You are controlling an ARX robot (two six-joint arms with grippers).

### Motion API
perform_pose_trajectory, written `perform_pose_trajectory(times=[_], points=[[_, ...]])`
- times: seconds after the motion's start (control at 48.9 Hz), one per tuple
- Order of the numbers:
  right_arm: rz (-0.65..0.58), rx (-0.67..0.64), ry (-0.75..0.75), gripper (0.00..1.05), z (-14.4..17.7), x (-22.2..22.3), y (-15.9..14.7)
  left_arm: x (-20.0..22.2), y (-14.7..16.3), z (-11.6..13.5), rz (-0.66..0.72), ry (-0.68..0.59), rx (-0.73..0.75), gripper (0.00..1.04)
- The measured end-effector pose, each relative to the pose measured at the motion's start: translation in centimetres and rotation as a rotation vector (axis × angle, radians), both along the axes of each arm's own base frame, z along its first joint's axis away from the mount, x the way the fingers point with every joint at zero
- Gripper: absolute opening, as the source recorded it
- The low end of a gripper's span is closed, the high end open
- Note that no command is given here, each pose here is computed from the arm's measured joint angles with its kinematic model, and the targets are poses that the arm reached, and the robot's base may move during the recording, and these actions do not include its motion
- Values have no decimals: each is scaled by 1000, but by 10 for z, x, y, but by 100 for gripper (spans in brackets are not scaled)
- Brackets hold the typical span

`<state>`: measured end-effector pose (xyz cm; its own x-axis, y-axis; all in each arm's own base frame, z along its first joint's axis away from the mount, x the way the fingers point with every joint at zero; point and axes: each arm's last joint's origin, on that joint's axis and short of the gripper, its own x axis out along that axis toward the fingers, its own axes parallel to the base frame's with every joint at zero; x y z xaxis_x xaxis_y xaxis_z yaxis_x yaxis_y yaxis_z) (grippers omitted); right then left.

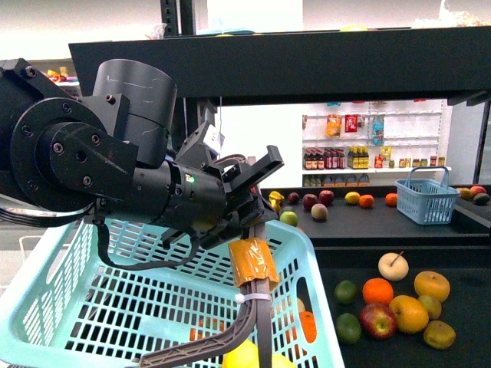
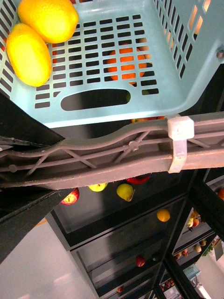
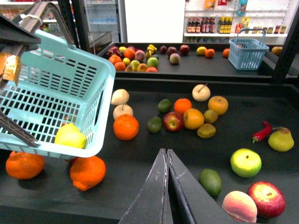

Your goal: Pick lemon from shelf

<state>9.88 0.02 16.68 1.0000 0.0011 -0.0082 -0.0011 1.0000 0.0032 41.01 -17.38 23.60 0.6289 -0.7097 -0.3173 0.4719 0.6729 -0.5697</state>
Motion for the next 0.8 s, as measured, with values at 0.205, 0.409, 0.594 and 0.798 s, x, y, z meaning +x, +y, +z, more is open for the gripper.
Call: perform_pose_trajectory(times=[0.205, 0.409, 0.594, 0.798], points=[[-1, 0, -19, 2, 1, -2, 0, 0, 0, 0, -1, -1, 1, 17], [2, -1, -19, 29, 1, -2, 0, 0, 0, 0, 0, 0, 0, 17], [2, -1, -19, 61, 1, -2, 0, 2, 1, 1, 71, -53, -48, 17], [2, -1, -19, 93, 1, -2, 0, 9, 10, 12, 247, -148, -201, 16]])
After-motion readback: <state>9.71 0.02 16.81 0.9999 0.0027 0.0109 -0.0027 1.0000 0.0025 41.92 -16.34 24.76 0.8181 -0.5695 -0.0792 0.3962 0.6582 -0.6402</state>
